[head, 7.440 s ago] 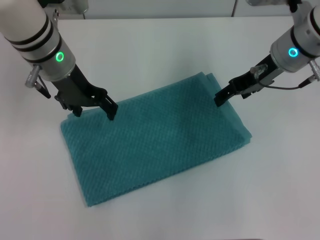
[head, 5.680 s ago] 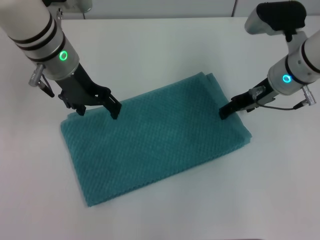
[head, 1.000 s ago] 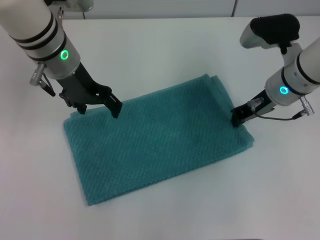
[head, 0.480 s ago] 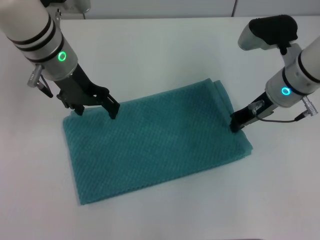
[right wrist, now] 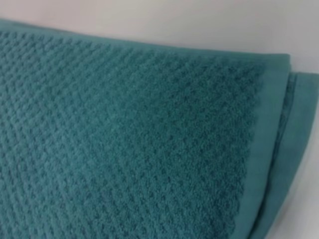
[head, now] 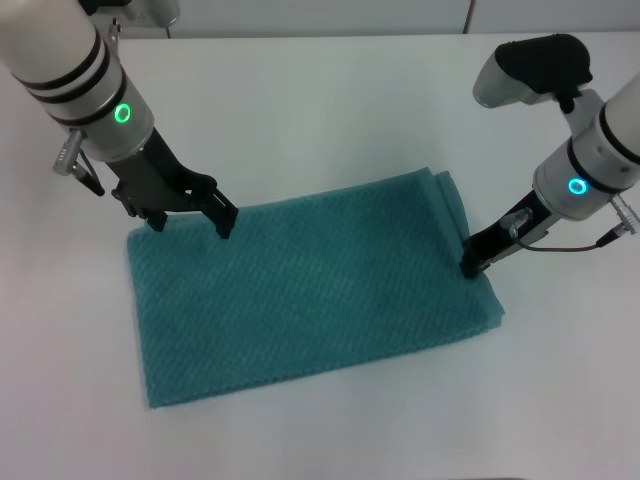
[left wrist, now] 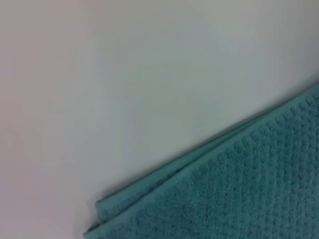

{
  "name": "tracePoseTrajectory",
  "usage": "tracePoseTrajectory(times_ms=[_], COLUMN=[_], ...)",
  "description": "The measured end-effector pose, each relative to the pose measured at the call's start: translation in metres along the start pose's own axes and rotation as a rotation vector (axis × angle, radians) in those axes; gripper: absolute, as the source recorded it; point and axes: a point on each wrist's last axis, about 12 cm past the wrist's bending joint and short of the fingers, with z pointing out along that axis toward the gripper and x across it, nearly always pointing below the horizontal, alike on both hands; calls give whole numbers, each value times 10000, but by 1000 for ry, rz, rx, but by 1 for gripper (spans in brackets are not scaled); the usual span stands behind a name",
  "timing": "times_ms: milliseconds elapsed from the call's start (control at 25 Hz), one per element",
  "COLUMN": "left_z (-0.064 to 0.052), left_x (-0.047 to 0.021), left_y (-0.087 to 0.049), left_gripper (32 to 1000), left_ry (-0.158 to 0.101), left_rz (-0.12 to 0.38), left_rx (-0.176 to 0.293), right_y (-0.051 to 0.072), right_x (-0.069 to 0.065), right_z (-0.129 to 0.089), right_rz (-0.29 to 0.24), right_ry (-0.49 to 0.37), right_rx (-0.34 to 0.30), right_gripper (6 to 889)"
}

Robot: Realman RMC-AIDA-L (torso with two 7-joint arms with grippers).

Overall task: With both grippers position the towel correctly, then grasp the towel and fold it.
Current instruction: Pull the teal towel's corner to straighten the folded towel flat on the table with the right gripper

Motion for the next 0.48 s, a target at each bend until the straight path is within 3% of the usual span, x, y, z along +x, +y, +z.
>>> tracePoseTrajectory(times_ms=[480], left_z=[17], left_x=[22], left_y=[21], left_gripper=[909], left_ry=[4], left_rz=[-7], left_rx=[1], right_y=[51], right_x=[25], right_z=[-11], right_rz=[-40], right_ry=[36], right_rx=[-29], right_gripper=[60])
